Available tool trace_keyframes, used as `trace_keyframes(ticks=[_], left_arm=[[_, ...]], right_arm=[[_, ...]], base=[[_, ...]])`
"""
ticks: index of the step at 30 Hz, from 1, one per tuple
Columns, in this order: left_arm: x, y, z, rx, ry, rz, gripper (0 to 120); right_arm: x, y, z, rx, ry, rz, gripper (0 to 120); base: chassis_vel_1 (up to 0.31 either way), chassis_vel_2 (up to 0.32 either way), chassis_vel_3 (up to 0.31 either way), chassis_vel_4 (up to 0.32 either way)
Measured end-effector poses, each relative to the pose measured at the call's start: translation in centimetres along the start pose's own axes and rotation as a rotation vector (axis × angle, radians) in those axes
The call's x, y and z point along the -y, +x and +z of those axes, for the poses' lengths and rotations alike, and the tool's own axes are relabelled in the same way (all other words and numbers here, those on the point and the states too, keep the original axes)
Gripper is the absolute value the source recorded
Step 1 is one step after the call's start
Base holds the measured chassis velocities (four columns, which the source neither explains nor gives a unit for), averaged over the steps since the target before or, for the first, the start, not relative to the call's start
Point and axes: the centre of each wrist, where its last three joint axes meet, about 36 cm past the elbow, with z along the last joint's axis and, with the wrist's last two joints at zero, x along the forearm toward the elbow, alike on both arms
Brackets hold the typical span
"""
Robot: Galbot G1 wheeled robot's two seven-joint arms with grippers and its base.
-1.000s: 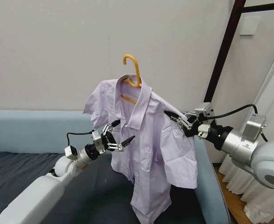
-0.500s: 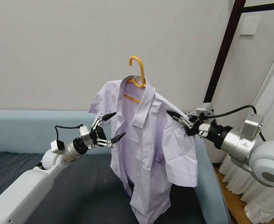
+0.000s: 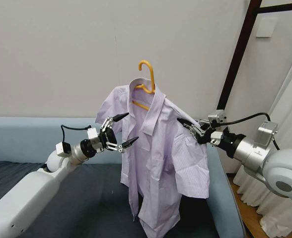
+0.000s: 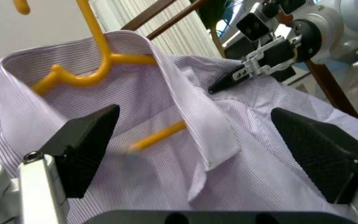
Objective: Pick up the clothes from the sofa and hang them on the clothes hanger.
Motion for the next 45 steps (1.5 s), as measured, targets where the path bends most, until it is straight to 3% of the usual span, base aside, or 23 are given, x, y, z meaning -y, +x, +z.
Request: trace_keyframes(ticks=[8, 15, 25, 28, 33, 41, 45], left_arm=[[1.5, 1.0, 0.9, -0.028, 0.024, 0.01, 97], [1.2, 0.4, 1.4, -0.077, 0.022, 0.058, 96], [0.9, -0.6, 2.7, -0.103, 0.062, 0.066, 61], [0.9, -0.9, 2.7, -0.1, 0.063, 0.071, 46], [0.8, -0.8, 2.6, -0.105, 0.061, 0.072, 34], [0.7, -0.7, 1.9, -0.107, 0.046, 0.028, 0], [0.1, -0.8, 1.3, -0.111, 0.008, 0.008, 0]], right_arm=[[0.3, 0.1, 0.2, 0.004, -0.004, 0.01, 1], [-0.6, 0.5, -0.1, 0.006, 0.01, -0.014, 1], [-1.2, 1.0, -0.4, 0.011, 0.024, -0.028, 1], [-1.2, 1.1, -0.4, 0.012, 0.026, -0.028, 1], [-1.2, 1.1, -0.4, 0.013, 0.026, -0.028, 1], [-1.2, 1.1, -0.3, 0.02, 0.022, -0.024, 1], [-1.1, 1.1, -0.2, 0.021, 0.024, -0.019, 1]], base=[[0.0, 0.0, 0.0, 0.0], [0.0, 0.0, 0.0, 0.0], [0.0, 0.0, 0.0, 0.0], [0.0, 0.0, 0.0, 0.0], [0.0, 0.0, 0.0, 0.0], [0.0, 0.0, 0.0, 0.0], [0.0, 0.0, 0.0, 0.0]])
